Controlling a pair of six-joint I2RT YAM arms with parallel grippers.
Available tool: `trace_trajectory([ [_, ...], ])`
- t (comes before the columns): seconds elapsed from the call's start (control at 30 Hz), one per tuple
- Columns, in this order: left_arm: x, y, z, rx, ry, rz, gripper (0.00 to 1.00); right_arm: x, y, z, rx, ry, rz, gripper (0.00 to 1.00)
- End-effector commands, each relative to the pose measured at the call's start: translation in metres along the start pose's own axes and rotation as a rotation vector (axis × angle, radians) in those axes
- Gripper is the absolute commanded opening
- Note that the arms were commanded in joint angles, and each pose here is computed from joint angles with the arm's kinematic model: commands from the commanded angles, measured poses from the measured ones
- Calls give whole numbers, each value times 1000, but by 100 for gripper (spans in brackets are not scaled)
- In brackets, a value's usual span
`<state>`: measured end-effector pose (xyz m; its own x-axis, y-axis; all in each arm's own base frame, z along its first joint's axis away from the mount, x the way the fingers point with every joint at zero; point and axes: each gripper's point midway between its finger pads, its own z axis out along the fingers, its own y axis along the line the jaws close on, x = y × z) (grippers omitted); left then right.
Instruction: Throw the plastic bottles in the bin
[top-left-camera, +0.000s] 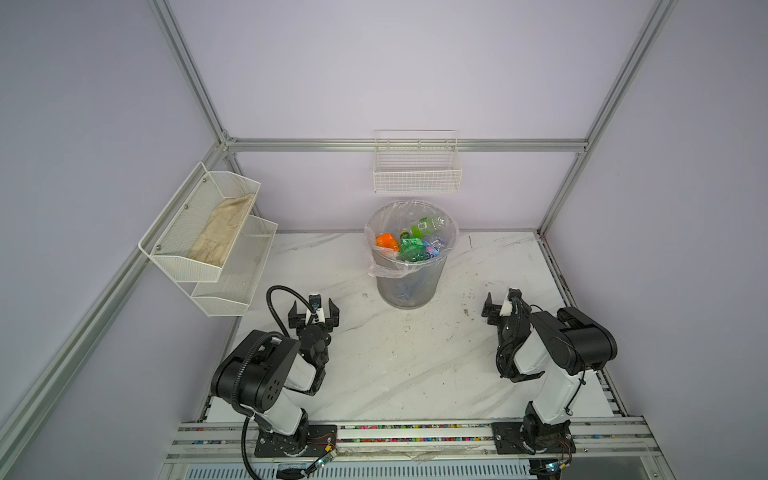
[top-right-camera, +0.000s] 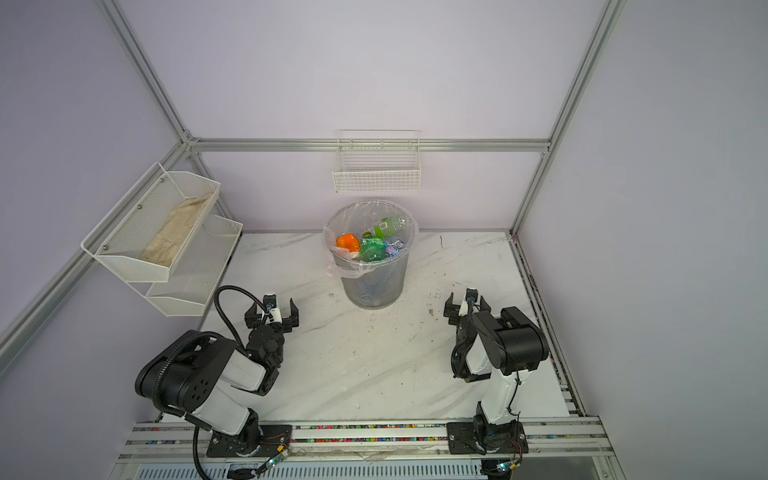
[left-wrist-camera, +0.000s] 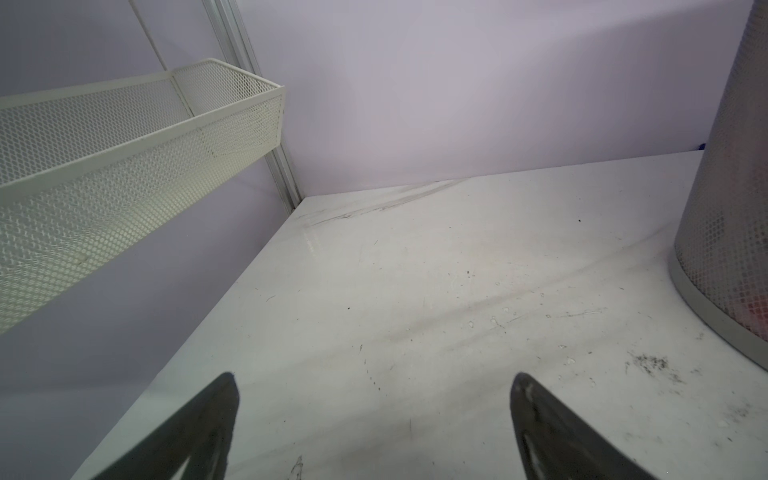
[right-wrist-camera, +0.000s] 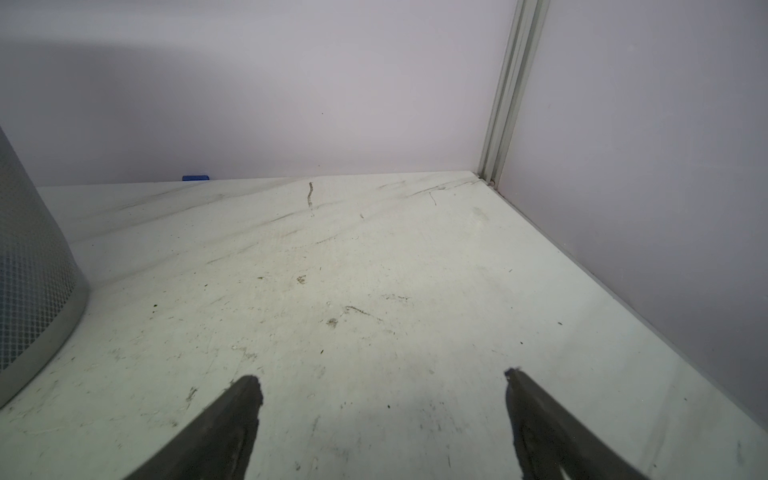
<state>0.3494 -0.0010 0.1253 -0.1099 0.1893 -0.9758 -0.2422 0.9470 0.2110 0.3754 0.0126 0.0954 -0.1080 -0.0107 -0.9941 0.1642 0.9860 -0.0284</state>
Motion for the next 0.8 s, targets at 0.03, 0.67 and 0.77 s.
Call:
trace_trajectory([
  [0.03,-13,5,8,18,-70,-27,100,-63,0,-8,-9,-258,93,98],
  [0.67,13,20,61,71,175,-133,100,-47,-13,54,75,-63,98,97],
  [0.77,13,20,60,71,172,-133,100,-47,-14,53,77,-66,97,98],
])
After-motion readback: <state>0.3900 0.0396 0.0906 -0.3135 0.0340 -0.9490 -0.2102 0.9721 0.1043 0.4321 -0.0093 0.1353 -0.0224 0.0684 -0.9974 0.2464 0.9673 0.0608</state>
